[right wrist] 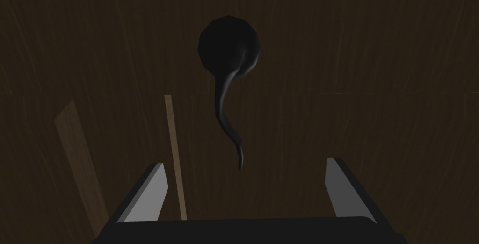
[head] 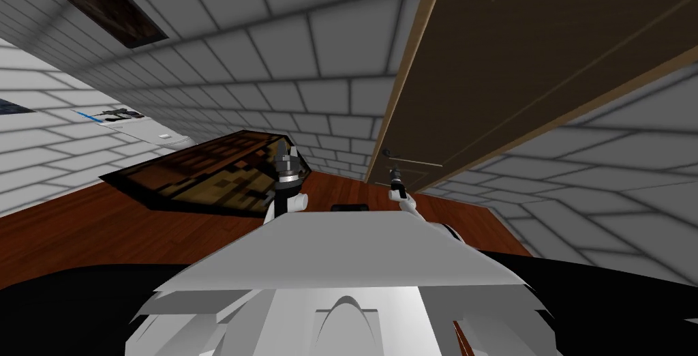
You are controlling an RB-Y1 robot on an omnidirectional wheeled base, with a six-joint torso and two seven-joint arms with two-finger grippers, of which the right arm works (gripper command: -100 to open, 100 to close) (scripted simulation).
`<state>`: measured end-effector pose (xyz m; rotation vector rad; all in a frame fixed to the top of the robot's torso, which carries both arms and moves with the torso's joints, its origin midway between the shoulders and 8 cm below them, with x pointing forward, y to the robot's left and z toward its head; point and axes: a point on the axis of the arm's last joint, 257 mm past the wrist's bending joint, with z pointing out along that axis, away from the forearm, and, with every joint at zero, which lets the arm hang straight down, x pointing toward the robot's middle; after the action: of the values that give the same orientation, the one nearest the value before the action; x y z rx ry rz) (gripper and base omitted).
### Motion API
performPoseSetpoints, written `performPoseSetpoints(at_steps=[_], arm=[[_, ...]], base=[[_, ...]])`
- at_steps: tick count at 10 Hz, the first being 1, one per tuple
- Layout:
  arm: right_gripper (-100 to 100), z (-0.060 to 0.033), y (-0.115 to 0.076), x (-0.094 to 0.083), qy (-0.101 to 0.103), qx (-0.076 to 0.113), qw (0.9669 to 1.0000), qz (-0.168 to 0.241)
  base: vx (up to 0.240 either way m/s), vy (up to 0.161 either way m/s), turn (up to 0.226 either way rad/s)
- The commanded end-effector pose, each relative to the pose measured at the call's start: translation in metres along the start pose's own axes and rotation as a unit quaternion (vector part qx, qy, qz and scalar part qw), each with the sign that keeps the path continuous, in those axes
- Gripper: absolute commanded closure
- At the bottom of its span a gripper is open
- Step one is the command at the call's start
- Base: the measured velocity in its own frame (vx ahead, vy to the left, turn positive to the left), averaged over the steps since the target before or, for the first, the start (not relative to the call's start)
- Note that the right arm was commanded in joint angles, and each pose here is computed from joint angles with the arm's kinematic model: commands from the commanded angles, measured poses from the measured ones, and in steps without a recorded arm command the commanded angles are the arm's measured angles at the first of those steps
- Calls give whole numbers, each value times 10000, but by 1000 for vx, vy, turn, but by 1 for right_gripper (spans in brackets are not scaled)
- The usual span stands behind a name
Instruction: Pull the door open
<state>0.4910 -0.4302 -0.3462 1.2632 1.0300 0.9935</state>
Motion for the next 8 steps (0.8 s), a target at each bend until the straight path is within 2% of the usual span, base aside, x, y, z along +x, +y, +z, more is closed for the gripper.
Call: performPoseSetpoints(at_steps=[1,4,8], arm=[[-100,10,-68,-58,-55,95,9999,0],[-100,13,-96,-76,-73,127,9999,-1],[-100,-54,-125,-400,-261,156,9995,5]], base=[[102,-89,104],[60,-40,43],[169,-23,86]])
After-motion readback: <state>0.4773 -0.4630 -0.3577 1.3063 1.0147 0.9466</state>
